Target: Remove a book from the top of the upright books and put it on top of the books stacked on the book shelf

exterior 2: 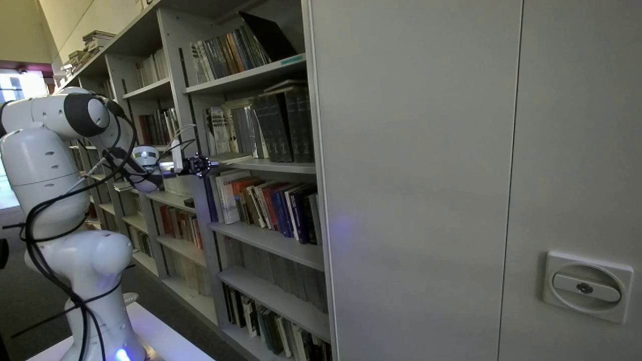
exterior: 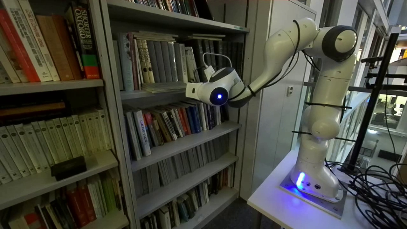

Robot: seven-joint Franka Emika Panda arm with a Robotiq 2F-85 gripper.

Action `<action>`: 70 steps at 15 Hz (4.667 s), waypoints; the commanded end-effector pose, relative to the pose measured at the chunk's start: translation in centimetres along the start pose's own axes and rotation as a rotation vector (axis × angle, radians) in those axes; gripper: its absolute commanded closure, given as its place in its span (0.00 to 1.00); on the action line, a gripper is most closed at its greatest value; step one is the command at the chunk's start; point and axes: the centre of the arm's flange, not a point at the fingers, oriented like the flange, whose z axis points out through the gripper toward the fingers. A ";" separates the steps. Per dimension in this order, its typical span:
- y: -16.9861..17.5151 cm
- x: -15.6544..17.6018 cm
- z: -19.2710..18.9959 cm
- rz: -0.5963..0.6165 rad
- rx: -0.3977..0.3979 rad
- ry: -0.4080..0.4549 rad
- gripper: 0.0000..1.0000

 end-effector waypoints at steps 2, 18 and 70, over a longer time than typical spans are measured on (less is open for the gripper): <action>2.9 0.0 0.7 -0.040 -0.049 -0.014 1.00; 6.9 -1.5 -3.4 0.032 -0.102 0.047 1.00; 3.9 1.1 1.8 -0.045 -0.067 0.034 1.00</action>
